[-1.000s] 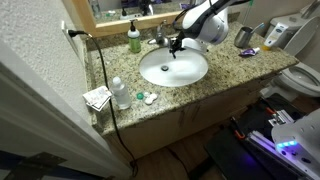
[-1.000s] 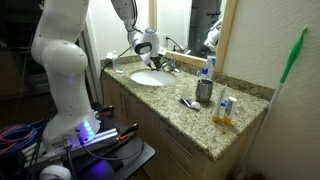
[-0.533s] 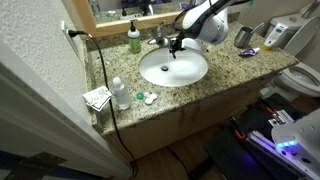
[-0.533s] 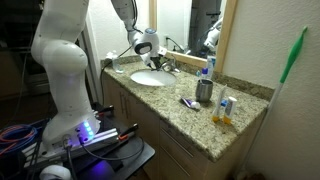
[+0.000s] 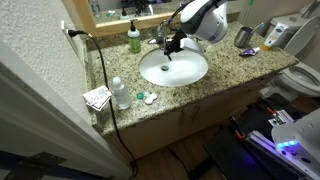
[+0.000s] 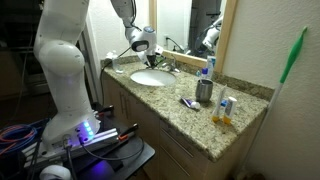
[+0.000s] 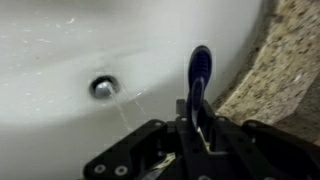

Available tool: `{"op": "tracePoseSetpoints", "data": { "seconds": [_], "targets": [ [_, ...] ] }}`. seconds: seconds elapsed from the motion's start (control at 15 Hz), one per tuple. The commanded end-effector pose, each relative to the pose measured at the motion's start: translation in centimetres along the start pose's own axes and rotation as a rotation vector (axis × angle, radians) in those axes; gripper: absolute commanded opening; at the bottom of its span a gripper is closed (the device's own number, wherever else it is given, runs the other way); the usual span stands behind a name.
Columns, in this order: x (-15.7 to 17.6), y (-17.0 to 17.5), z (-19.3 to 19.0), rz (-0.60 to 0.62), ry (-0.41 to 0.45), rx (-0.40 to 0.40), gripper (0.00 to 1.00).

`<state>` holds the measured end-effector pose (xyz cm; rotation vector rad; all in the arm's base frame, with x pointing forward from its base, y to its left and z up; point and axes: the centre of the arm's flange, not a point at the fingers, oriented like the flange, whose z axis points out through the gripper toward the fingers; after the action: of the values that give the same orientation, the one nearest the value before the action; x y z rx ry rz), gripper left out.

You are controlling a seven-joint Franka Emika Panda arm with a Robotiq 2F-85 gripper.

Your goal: Put the shaving stick on the right side of the sink

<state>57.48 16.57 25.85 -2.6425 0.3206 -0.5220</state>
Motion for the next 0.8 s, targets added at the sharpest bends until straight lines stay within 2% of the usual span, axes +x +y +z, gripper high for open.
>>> {"op": "tracePoseSetpoints", "data": {
  "seconds": [0.0,0.2,0.27,0.47,0.53,0.73],
  "targets": [
    [-2.3,-1.5,-3.7,-0.094,-0.069,0.134,0.04],
    [-4.0,-4.7,-5.5,-0.179,-0.09,0.206,0.04],
    [-2.0,-5.5,-3.2,-0.136,-0.065,0.172,0.15],
    [-3.0,-6.7,-4.3,-0.172,-0.069,0.192,0.15],
    [-3.0,-6.7,-3.6,-0.181,-0.082,0.183,0.04],
    [-3.7,-9.3,-1.0,-0.245,-0.116,0.228,0.04]
  ]
}}
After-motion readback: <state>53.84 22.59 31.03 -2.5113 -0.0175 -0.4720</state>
